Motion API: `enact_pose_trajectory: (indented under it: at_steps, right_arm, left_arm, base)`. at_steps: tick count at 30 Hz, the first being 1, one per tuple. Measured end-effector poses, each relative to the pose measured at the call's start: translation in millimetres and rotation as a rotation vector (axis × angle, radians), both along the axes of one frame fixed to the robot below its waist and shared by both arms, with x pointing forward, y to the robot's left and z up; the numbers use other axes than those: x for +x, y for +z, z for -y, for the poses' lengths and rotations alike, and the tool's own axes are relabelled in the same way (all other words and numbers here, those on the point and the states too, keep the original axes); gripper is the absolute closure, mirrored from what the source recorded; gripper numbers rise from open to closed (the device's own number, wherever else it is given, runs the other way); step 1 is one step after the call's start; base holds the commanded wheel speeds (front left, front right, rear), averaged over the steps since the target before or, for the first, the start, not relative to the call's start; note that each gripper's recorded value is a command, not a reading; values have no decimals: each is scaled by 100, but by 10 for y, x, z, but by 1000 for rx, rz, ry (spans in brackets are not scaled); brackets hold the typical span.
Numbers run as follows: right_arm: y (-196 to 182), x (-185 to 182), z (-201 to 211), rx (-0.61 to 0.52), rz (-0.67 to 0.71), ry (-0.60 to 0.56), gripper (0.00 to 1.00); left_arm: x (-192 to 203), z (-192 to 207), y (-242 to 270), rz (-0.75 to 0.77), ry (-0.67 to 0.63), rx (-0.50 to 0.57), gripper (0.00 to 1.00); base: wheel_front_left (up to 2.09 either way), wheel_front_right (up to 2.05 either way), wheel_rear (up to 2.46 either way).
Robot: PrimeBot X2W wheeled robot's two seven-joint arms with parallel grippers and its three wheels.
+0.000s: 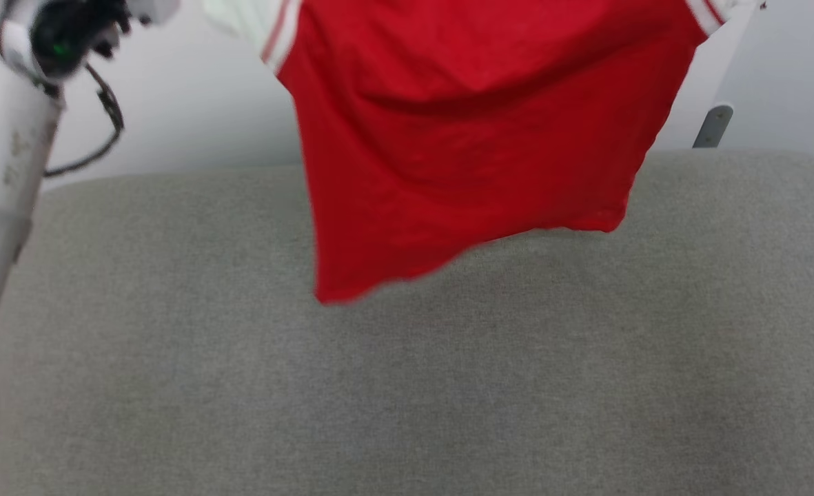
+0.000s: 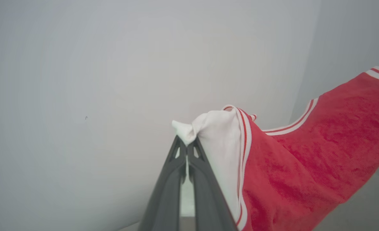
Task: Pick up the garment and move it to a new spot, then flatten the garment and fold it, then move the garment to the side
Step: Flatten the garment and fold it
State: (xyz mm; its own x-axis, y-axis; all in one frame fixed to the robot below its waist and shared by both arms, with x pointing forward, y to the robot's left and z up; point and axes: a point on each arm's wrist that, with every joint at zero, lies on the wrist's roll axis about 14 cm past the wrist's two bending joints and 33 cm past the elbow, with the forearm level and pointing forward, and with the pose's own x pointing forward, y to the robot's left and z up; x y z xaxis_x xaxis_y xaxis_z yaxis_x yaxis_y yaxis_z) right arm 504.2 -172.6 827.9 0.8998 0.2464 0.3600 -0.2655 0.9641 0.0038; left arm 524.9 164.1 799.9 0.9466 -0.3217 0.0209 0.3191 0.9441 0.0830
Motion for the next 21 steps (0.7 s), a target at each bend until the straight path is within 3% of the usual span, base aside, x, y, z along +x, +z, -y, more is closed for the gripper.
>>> enact_pose_trajectory:
  at_steps: [5, 11, 21]
  right_arm:
    - [308, -44, -19, 6, 71, 6, 100]
    - [334, 124, -44, 11, 63, 11, 100]
    - [39, 859, -61, -20, 44, -20, 100]
  left_arm:
    - [-114, -90, 369, 80, 26, -16, 100]
    - [-56, -155, 467, 93, 42, -21, 100]
    - [608, -134, 147, 83, 59, 11, 100]
  base:
    - [0, 0, 0]
    - [0, 0, 0]
    - [0, 0, 0]
